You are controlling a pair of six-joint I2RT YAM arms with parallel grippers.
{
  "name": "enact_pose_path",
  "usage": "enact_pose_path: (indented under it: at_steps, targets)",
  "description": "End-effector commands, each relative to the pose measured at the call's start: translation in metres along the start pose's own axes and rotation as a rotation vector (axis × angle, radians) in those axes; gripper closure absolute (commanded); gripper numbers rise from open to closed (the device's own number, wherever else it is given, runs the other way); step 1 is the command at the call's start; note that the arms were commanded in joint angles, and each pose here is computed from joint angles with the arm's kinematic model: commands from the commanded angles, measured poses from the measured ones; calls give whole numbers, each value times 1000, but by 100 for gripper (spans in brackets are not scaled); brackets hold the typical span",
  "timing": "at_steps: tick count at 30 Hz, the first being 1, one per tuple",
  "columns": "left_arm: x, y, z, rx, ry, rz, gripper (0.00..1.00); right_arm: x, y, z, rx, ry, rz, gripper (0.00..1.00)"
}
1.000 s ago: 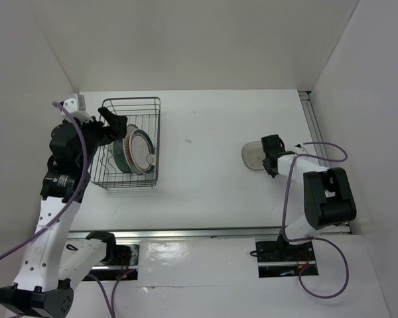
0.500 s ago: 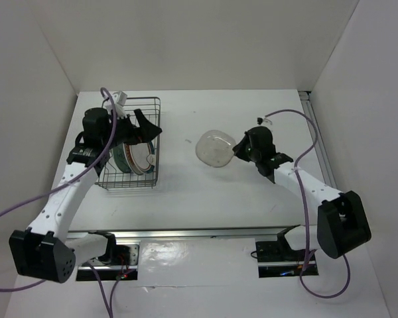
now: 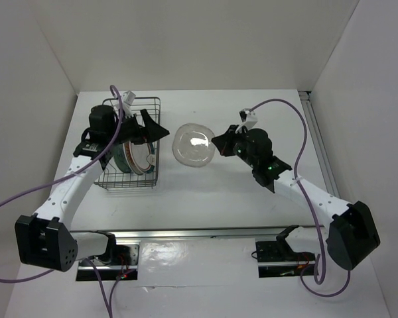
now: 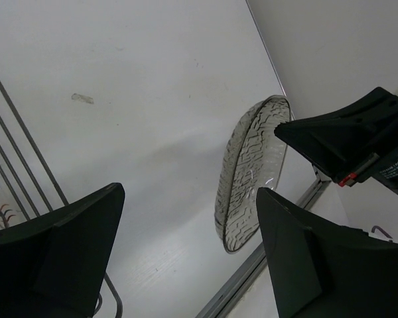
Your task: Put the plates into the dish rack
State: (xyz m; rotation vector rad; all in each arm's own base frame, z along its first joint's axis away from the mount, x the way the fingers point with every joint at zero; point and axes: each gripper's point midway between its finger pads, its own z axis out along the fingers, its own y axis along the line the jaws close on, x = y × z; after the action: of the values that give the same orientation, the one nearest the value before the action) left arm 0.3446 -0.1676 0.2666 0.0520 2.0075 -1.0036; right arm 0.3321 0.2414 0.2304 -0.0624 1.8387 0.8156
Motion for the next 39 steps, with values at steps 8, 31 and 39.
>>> enact_pose_path:
  at_steps: [8,31,39]
  targets:
    - [-11,-33,4,157,0,61,6,-46,57,24,-167,-130,-7,100]
    - [-115,-17,-123,-480,-444,291,100,-52,74,14,-176,-129,-24,0]
    - [-184,-11,-279,-1101,-777,415,100,-39,58,14,-159,-55,-46,0]
